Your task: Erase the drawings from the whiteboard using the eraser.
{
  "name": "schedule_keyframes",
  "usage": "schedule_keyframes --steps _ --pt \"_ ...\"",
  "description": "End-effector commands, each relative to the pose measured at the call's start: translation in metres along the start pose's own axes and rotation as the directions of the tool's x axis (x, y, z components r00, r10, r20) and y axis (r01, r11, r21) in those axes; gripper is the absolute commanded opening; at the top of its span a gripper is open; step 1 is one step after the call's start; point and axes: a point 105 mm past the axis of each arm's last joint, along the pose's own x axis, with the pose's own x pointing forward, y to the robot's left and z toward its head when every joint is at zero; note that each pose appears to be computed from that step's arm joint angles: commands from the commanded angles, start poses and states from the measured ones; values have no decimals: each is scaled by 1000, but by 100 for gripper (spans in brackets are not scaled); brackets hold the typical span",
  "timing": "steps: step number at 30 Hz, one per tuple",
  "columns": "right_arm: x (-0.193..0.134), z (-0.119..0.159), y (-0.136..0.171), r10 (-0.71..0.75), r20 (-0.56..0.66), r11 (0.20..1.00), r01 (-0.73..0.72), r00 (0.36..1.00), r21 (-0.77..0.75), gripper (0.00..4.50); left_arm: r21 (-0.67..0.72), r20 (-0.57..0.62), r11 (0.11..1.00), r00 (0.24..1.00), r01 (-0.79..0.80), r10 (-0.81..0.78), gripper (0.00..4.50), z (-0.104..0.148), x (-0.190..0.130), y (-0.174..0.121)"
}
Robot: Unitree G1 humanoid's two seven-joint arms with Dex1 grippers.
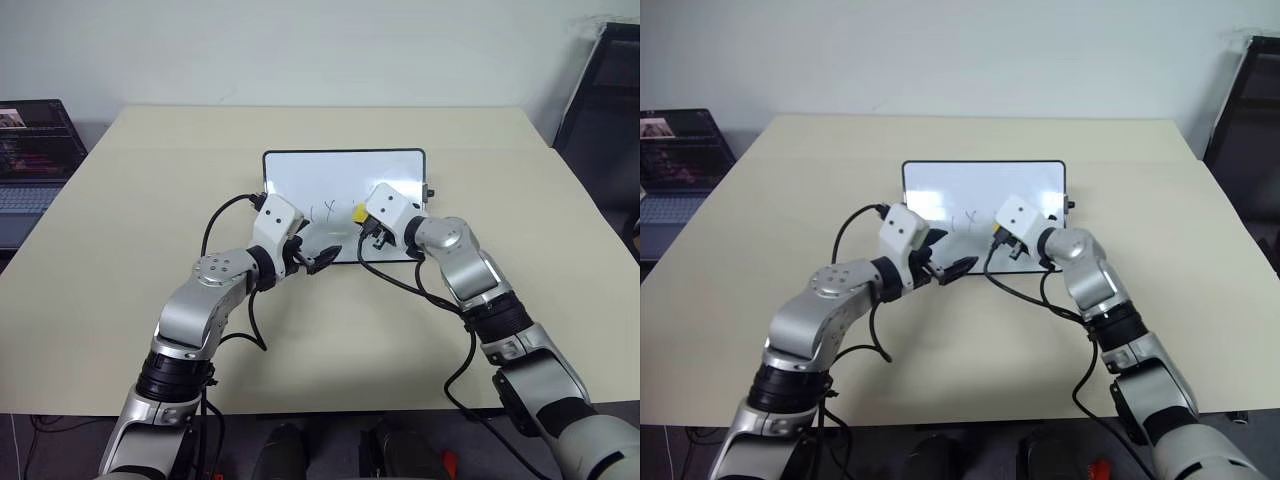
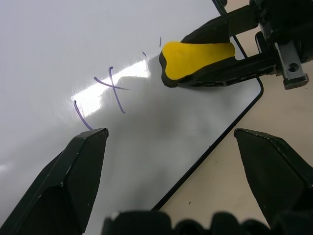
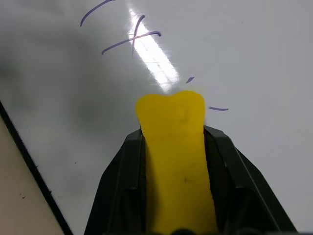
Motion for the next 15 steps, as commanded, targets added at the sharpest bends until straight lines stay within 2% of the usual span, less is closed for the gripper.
schedule_keyframes --steps 1,6,15 --pt "-2 17 -32 -161 56 986 163 985 -41 125 22 32 1000 999 8 -8 450 9 -1 -2" --pt "-2 6 -28 -138 24 989 139 990 -42 125 21 31 1000 999 8 -8 450 8 -1 -2" --pt "-11 -26 7 68 -105 997 -72 992 -34 125 18 31 1000 999 7 -7 450 7 -1 -2"
